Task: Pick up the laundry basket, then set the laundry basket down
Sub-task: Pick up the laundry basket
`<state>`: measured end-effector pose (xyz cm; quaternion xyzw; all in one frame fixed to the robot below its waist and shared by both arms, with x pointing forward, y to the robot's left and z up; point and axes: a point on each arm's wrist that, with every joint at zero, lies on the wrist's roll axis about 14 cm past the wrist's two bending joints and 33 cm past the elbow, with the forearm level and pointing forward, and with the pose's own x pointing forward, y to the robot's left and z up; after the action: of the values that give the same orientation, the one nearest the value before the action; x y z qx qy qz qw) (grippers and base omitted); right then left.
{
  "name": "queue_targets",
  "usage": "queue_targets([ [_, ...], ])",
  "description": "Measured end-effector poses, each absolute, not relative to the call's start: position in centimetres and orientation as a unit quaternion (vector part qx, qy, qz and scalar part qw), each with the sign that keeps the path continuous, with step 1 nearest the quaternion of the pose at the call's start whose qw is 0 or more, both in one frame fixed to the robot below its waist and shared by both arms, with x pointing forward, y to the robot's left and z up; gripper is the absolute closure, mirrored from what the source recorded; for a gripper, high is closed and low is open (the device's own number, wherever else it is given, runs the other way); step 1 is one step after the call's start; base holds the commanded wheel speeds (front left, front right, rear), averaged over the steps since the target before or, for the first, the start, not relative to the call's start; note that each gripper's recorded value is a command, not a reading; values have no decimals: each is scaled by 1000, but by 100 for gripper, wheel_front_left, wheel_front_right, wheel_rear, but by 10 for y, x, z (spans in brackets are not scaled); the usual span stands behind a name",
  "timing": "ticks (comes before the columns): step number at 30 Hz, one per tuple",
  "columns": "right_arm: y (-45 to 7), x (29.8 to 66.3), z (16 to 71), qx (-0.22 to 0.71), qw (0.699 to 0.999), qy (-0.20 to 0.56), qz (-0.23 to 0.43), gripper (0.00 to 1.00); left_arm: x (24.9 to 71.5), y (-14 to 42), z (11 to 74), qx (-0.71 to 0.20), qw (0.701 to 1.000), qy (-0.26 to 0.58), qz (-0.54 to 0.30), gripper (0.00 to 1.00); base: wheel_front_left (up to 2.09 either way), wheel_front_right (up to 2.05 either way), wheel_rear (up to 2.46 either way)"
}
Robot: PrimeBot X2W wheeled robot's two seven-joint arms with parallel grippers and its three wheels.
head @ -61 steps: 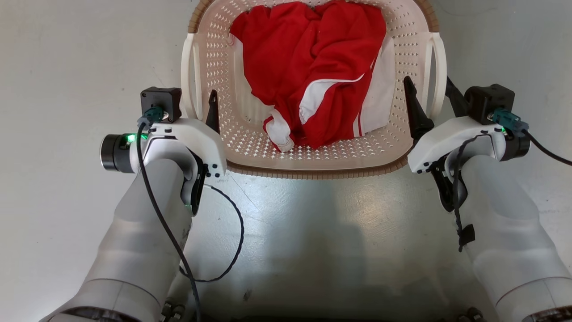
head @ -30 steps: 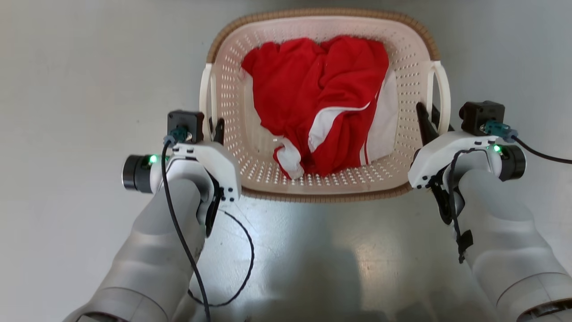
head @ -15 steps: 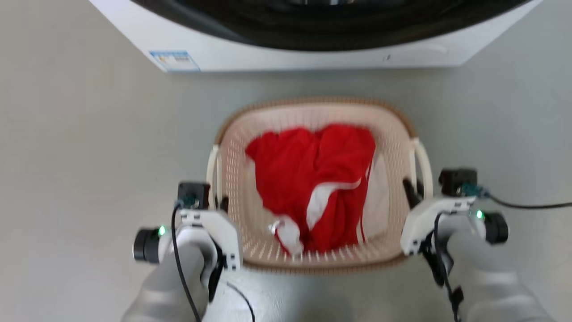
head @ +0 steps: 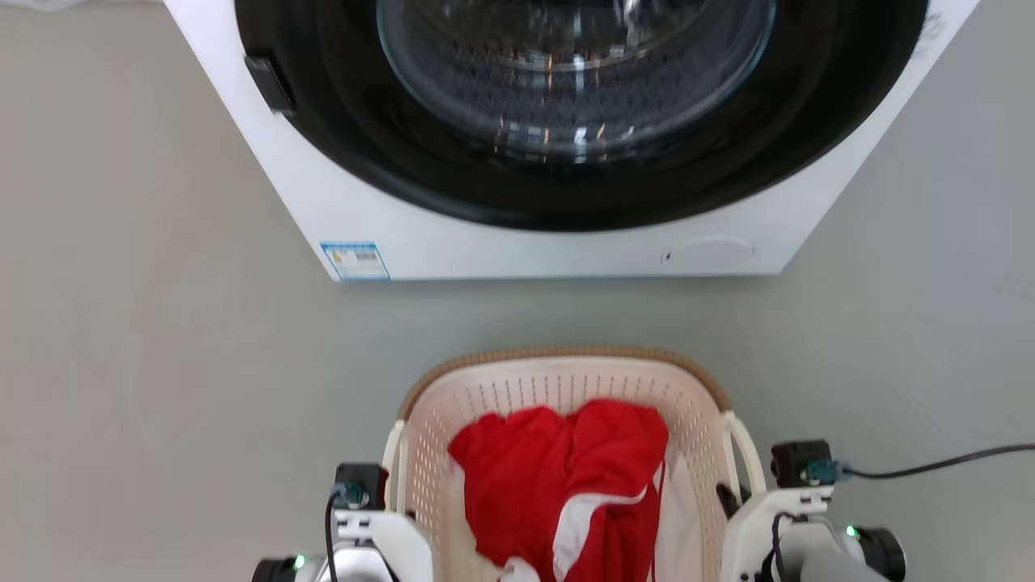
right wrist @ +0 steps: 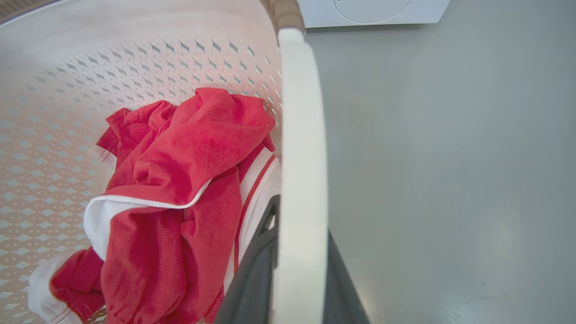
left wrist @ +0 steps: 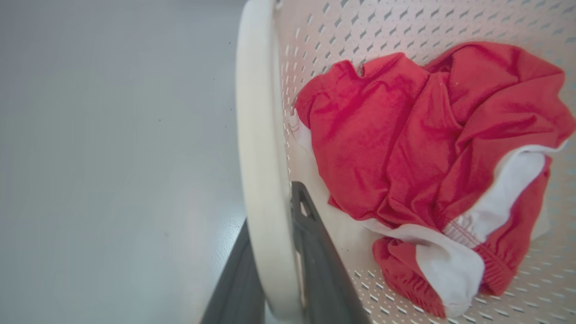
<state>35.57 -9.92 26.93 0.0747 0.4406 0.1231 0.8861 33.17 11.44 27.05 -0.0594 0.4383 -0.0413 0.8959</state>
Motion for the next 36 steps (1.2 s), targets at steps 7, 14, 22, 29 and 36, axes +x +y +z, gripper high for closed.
queue_targets([
  [7,-96,331,284,80,887,436,128,100,306,114,282,-56,898,435,-43,100,0,0,0],
  [14,-94,310,293,80,889,432,132,100,287,114,289,-54,899,432,-44,100,0,0,0],
  [22,-93,297,300,84,892,425,133,100,278,114,296,-46,905,421,-48,100,0,0,0],
  [29,-91,293,302,85,892,423,135,100,274,115,296,-39,905,420,-49,100,0,0,0],
  [36,-89,290,303,85,892,422,138,100,271,116,297,-39,906,420,-48,100,0,0,0],
])
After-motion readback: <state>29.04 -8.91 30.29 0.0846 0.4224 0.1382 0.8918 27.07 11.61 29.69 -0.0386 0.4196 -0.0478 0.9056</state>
